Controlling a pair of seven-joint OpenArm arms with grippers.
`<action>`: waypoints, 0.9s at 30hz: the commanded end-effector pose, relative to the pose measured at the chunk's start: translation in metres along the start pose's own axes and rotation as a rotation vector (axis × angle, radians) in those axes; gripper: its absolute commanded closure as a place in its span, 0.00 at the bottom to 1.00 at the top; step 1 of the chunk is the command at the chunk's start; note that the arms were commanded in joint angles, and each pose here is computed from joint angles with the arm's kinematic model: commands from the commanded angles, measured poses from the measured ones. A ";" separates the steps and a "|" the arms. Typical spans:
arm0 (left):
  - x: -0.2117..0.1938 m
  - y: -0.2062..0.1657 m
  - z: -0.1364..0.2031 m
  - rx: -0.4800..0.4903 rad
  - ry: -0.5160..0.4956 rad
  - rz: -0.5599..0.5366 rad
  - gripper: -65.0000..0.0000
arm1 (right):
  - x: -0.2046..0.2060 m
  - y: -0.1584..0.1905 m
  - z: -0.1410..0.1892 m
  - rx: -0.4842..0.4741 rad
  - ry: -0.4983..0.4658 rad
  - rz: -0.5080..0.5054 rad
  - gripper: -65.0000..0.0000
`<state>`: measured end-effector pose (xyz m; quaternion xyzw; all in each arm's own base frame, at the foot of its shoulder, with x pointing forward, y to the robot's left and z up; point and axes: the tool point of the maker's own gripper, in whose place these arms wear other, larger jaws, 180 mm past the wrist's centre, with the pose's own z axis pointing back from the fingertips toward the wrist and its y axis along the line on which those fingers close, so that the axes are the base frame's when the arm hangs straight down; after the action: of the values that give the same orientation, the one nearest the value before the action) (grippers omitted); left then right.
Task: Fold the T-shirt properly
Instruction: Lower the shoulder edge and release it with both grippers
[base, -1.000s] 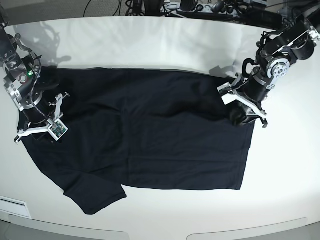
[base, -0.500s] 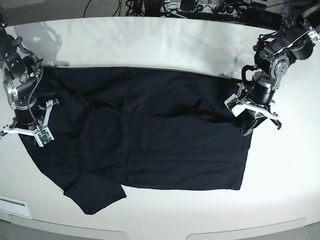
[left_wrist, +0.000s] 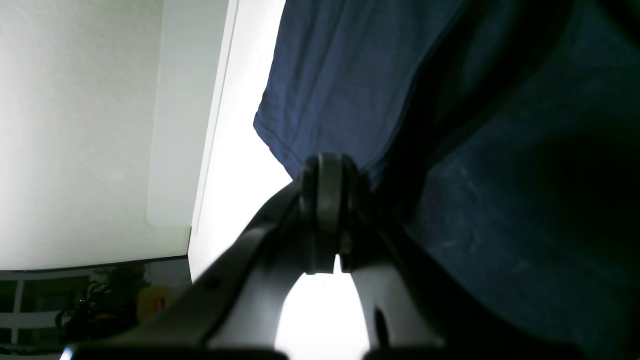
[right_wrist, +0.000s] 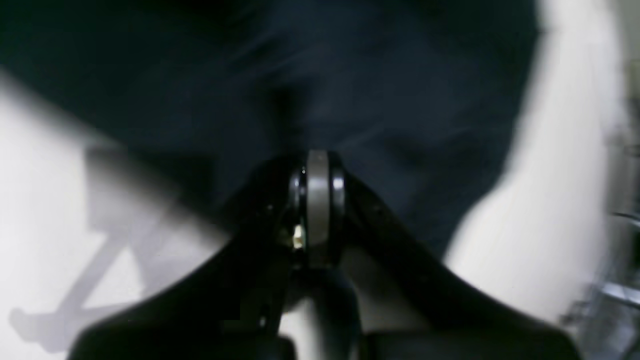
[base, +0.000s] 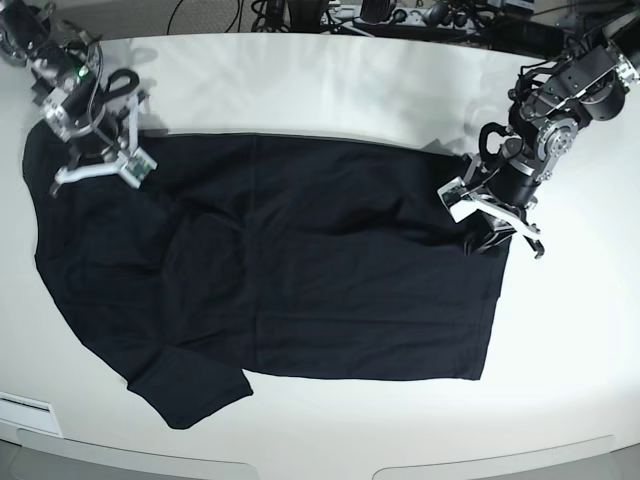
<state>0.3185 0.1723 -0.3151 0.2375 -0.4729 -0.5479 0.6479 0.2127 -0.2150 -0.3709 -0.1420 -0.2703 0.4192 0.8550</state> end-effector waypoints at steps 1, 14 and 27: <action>0.004 0.018 0.000 0.048 -0.022 -0.014 1.00 | 0.000 -0.006 0.001 -0.019 -0.009 0.008 1.00; 0.003 0.018 0.000 0.048 -0.020 -0.016 1.00 | -0.055 -0.034 -0.019 -0.184 0.158 0.072 1.00; 0.002 0.012 0.001 0.031 -0.016 -0.015 1.00 | -0.017 -0.118 -0.024 -0.382 0.086 -0.018 1.00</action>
<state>0.3166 0.1728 -0.3172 0.2366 -0.4696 -0.5485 0.6502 0.2817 -0.2953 -0.3575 -0.2980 -0.2888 0.3457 0.8416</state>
